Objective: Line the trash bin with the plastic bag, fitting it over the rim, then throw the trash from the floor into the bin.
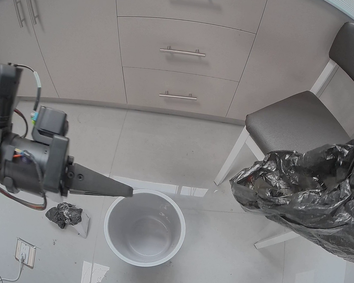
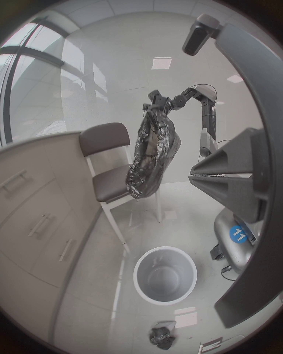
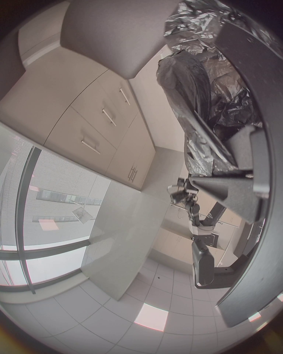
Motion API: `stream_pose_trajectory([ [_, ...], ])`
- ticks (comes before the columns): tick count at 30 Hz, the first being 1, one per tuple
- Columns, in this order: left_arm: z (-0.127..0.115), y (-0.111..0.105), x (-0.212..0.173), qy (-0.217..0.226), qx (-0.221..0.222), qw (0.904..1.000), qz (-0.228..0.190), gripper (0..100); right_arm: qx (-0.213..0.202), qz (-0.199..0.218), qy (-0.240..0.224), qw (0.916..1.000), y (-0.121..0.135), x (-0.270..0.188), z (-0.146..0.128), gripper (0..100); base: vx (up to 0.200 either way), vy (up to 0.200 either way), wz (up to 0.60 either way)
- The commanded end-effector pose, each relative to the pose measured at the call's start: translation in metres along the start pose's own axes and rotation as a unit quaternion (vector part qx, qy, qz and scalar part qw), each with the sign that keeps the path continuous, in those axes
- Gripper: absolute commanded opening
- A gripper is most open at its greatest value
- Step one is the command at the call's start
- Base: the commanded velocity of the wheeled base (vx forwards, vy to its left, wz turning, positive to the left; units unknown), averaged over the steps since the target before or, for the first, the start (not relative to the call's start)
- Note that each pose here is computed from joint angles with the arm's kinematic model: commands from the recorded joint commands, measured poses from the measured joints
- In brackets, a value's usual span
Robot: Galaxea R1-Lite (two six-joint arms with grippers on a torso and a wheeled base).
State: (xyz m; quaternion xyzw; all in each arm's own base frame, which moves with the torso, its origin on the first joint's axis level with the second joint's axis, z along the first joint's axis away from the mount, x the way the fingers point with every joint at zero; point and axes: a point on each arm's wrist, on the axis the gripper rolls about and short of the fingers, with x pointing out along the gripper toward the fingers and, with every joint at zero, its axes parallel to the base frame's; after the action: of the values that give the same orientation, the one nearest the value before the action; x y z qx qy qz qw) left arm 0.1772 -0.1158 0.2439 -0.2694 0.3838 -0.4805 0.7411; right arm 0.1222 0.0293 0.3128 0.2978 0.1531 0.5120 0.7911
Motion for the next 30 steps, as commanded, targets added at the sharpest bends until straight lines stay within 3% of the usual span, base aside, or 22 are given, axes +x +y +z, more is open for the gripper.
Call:
stream_pose_trajectory([
  [1,0.01,0.031,0.038,0.057,-0.046,0.9973,-0.006,0,-0.016,0.023,0.002,0.9996,0.016,0.006,0.018,0,0.0,0.0,0.0],
  [8,0.008,0.036,0.041,0.069,-0.043,0.9966,-0.01,0,-0.031,0.052,0.011,0.9981,0.036,0.003,0.016,0,0.0,0.0,0.0],
  [9,0.008,0.037,0.042,0.07,-0.043,0.9966,-0.01,100,-0.029,0.051,0.012,0.9982,0.038,0.002,0.016,0,0.0,0.0,0.0],
  [16,0.011,0.047,0.053,0.078,-0.055,0.9954,-0.006,100,-0.014,0.053,0.025,0.9982,0.047,-0.004,0.01,0,0.0,0.0,0.0],
  [30,0.038,0.056,0.101,0.068,-0.016,0.9968,-0.039,100,-0.024,0.061,0.025,0.9975,0.053,-0.007,0.01,0,0.0,0.0,0.0],
])
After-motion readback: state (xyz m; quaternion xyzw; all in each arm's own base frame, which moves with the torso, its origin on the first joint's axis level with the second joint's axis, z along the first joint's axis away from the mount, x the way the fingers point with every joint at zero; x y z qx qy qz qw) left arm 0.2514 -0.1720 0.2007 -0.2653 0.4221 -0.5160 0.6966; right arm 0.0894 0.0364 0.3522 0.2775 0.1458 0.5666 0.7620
